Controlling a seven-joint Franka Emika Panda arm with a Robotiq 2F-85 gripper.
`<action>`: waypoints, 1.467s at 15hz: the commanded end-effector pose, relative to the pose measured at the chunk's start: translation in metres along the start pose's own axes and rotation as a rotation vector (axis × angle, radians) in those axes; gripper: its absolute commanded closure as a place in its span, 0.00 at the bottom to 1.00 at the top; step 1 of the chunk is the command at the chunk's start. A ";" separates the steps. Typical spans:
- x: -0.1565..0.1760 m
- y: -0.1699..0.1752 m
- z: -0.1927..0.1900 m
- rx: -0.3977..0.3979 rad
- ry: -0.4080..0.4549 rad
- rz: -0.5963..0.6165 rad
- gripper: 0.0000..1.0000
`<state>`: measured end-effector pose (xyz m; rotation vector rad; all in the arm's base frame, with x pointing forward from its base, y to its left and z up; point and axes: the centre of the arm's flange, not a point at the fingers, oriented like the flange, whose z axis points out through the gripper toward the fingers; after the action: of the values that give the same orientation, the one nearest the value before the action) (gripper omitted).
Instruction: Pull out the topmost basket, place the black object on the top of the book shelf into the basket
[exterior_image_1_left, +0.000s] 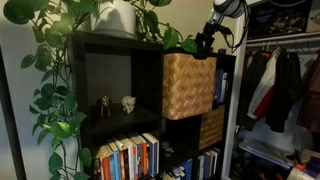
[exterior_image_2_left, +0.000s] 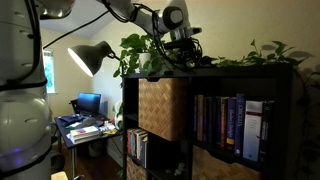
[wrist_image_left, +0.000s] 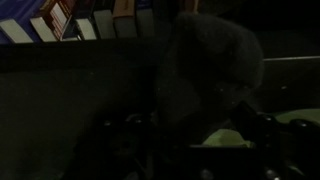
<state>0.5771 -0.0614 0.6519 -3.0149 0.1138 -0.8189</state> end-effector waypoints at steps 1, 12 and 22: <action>-0.004 -0.006 0.003 0.021 0.017 -0.044 0.58; -0.032 -0.069 -0.037 0.007 0.058 -0.136 0.91; -0.072 -0.123 -0.080 0.007 0.077 -0.148 0.92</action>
<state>0.5103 0.0549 0.6937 -3.0137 -0.1288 -0.9403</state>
